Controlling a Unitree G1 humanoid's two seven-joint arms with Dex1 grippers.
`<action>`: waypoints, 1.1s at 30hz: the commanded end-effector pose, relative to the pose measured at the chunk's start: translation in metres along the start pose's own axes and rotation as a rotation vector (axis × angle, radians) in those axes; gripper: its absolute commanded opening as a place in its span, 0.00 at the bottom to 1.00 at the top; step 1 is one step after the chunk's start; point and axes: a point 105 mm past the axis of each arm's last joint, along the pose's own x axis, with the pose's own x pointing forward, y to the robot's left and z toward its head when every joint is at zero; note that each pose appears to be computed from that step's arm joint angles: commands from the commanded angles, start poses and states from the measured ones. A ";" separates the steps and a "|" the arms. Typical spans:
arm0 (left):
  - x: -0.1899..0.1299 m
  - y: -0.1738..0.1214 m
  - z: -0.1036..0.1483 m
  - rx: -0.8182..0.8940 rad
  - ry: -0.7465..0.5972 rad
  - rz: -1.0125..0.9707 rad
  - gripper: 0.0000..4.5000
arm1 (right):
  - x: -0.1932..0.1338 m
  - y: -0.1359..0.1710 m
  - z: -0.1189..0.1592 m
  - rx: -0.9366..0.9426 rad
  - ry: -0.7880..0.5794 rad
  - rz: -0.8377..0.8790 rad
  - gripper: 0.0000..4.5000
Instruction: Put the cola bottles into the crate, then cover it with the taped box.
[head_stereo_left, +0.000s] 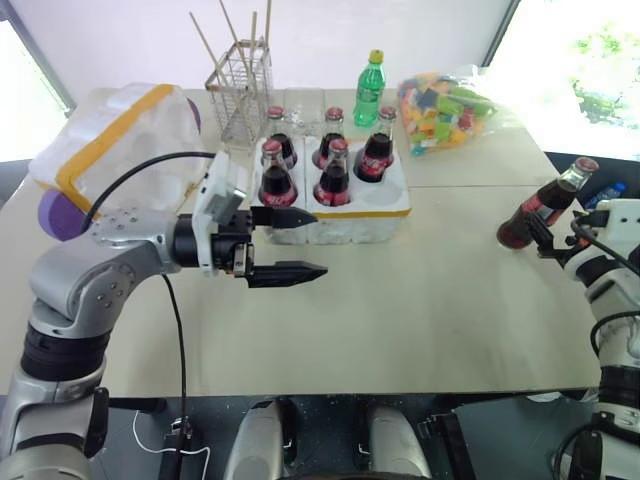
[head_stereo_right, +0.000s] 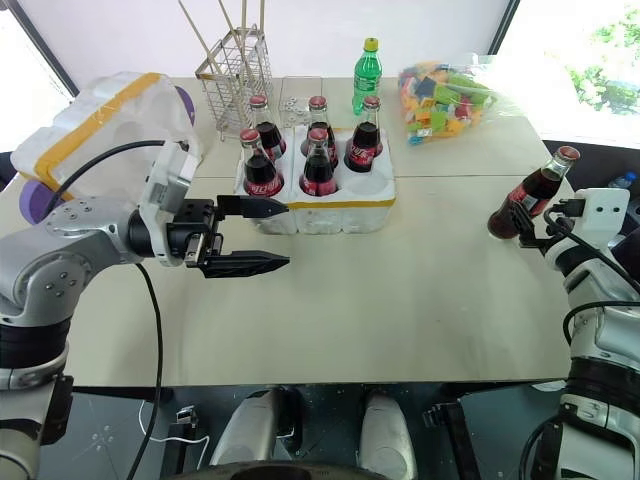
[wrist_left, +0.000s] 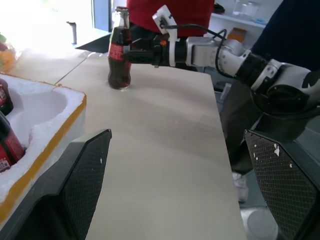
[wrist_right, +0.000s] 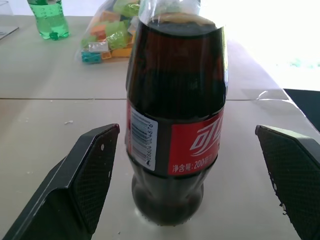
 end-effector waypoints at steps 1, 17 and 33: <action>0.000 -0.002 0.012 0.063 -0.018 0.003 0.98 | 0.008 -0.003 0.013 -0.033 -0.040 0.012 1.00; -0.004 0.002 0.014 0.072 -0.009 0.038 1.00 | 0.031 0.018 0.063 -0.041 -0.229 0.100 0.62; -0.024 0.014 0.013 0.063 -0.015 0.179 1.00 | -0.004 0.215 0.153 0.035 -0.362 0.867 0.62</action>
